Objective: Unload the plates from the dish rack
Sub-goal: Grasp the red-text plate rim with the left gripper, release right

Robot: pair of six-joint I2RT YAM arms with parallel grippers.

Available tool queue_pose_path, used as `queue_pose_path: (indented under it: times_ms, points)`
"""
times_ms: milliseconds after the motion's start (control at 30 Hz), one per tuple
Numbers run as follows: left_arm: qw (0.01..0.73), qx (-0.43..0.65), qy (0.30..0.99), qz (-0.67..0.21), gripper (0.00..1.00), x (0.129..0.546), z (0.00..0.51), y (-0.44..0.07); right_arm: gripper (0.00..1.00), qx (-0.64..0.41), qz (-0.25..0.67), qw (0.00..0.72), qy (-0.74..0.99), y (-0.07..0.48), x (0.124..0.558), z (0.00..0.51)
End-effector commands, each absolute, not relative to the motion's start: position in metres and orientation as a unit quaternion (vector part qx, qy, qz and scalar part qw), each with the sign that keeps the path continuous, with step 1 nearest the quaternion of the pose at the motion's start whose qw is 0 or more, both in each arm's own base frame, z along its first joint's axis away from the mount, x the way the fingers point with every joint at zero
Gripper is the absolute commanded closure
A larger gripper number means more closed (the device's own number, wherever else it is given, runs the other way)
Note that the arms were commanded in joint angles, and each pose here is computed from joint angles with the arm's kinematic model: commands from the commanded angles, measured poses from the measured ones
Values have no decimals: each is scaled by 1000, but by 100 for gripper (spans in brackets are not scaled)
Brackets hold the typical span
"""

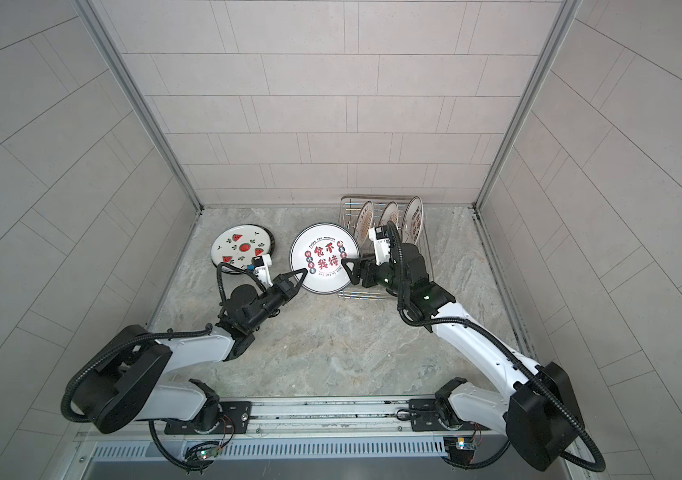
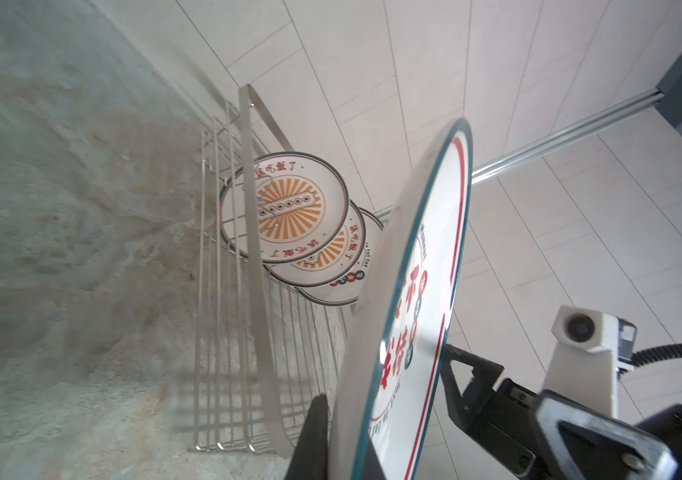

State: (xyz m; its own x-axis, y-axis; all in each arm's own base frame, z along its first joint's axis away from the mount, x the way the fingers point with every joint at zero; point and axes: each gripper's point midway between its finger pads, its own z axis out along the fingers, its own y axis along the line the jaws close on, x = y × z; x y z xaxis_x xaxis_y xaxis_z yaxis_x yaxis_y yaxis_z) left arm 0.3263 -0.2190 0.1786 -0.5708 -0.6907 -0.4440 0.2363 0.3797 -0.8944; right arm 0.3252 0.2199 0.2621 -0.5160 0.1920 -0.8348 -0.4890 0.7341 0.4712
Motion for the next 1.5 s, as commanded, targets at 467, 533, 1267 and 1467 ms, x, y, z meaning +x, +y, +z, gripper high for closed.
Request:
queue_pose_path:
  times_ms: [467,533,1267,1467]
  points:
    - [488,-199,724,-446,100,323,193,-167,10,-162,248,512,806,226,309,258]
    - [497,-213,723,-430,100,320,192,-155,9,-172,236,513,807,231,307,258]
    - [445,-371,769,-270,100,289,129,-79,0,-297,219,450,813,313,304,235]
    - [439,-382,761,-288,100,294,121,-83,0,-297,209,439,822,321,312,227]
